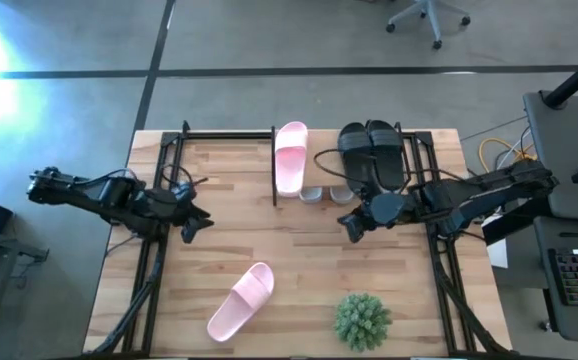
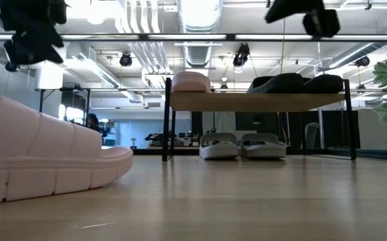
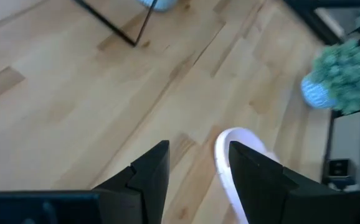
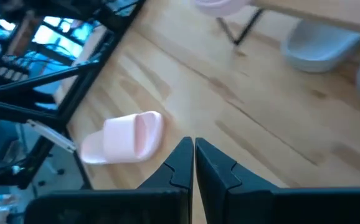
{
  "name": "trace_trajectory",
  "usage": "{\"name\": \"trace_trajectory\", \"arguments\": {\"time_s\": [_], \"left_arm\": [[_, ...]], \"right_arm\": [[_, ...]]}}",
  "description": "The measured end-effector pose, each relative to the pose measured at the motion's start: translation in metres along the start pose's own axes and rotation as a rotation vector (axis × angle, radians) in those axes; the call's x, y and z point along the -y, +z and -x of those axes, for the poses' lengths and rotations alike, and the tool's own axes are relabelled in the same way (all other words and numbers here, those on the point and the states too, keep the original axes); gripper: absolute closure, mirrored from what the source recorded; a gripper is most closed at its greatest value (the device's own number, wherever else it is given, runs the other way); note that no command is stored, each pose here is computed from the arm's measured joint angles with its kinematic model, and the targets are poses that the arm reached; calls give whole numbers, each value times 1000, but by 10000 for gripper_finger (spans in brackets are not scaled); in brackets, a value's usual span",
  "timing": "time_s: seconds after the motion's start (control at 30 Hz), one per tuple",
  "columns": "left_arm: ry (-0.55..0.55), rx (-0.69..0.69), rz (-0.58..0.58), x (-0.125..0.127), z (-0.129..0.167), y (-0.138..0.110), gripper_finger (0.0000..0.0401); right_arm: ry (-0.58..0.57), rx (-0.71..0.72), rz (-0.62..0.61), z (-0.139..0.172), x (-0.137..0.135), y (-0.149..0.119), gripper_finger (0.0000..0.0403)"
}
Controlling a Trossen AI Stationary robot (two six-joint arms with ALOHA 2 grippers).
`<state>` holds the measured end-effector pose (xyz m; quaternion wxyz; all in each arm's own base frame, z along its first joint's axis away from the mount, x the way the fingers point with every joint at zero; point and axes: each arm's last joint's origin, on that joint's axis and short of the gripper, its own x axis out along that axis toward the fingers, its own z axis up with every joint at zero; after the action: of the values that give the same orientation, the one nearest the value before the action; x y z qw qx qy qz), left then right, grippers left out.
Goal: Pick and place slides into the shelf
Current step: Put the left pink slides on the shelf
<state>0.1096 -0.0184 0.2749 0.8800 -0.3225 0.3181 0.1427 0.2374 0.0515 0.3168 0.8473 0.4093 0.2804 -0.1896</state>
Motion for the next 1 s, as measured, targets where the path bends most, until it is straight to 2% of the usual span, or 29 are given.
{"name": "trace_trajectory", "arguments": {"time_s": [0.37,0.57,0.73,1.0], "left_arm": [[53,-65,-26,-1,-21,-7,250],[2,-52,-35,6,-27,-4,250],[-34,-28,-61,11,-30,-1,251],[-19,-44,-66,8,-33,-4,262]], "right_arm": [[-38,16,-10,-66,-17,0,394],[-94,40,-28,-95,-23,16,394],[-119,58,3,-118,-31,34,395],[-146,62,44,-135,-45,54,395]]}}
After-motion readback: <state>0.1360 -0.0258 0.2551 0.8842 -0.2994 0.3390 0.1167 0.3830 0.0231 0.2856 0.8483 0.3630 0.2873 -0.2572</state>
